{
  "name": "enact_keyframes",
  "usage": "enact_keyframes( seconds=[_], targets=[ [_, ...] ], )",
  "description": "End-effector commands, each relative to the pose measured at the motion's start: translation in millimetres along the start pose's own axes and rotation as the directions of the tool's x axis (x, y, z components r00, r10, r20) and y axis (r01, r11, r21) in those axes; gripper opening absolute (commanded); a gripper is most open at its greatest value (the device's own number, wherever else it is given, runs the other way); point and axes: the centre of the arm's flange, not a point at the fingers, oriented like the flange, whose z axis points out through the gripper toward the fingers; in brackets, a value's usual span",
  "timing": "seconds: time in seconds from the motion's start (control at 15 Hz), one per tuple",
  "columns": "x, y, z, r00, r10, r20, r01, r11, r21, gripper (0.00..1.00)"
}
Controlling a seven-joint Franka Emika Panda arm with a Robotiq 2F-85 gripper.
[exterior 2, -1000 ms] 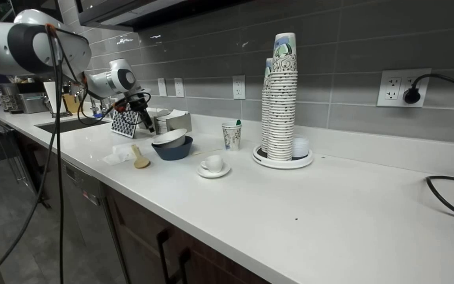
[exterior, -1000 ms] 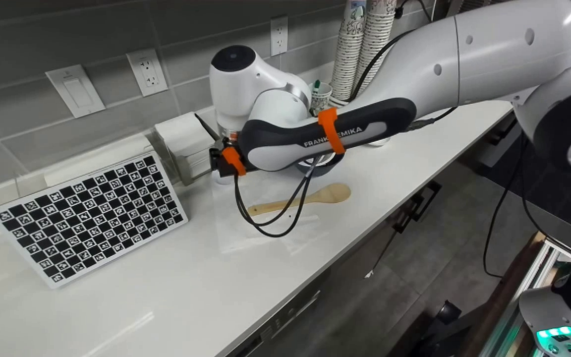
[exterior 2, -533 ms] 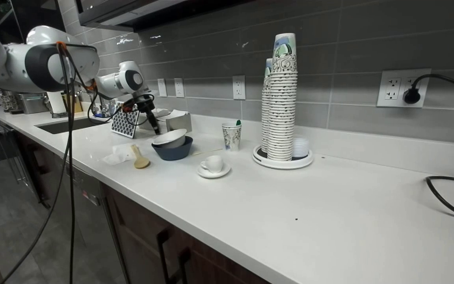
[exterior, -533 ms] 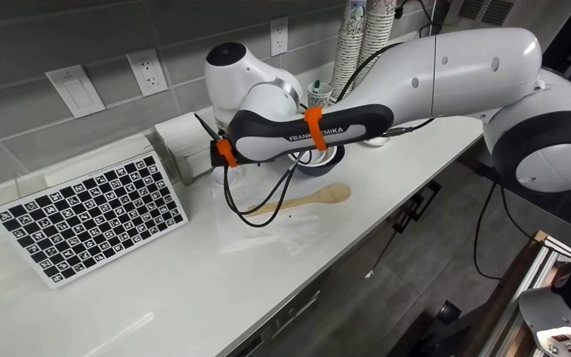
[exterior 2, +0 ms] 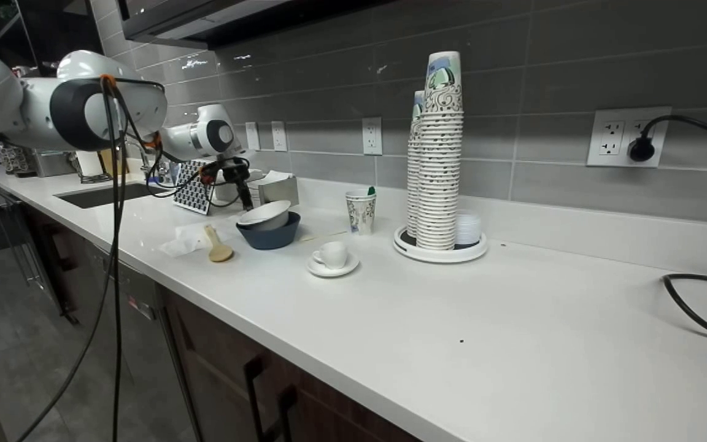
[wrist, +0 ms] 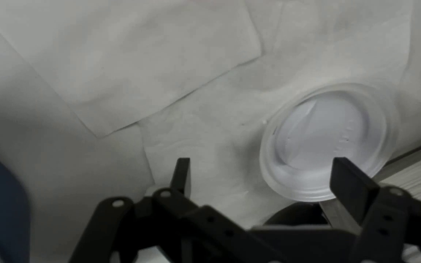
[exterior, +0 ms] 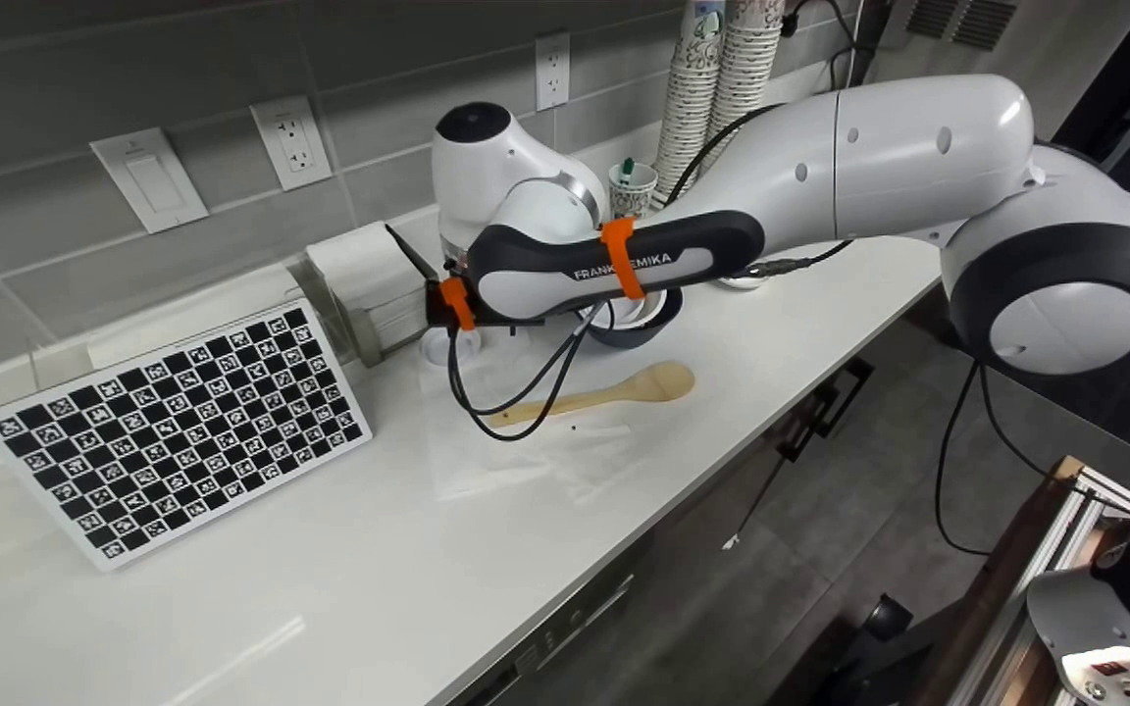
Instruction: Put the white lid in the bowl
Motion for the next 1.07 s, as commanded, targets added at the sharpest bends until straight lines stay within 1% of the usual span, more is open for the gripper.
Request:
enact_keyframes(
  seconds=[0.0,0.13,0.33,0.67,0.8,1.0],
  targets=[
    [3.2,1.7,12.9,0.998,0.049,0.041,-0.051,0.997,0.054,0.86],
    [1.8,0.9,17.9,0.998,0.052,0.046,-0.055,0.996,0.065,0.61],
    [-1.5,-1.3,21.5,0.998,0.049,0.044,-0.052,0.996,0.074,0.39],
    [-3.2,-3.8,16.7,0.998,0.046,0.038,-0.049,0.995,0.09,0.05],
    [-2.8,-3.8,13.6,0.998,0.048,0.031,-0.05,0.994,0.093,0.0],
    [-4.6,-1.3,-2.8,0.998,0.043,0.036,-0.046,0.995,0.088,0.0]
  ],
)
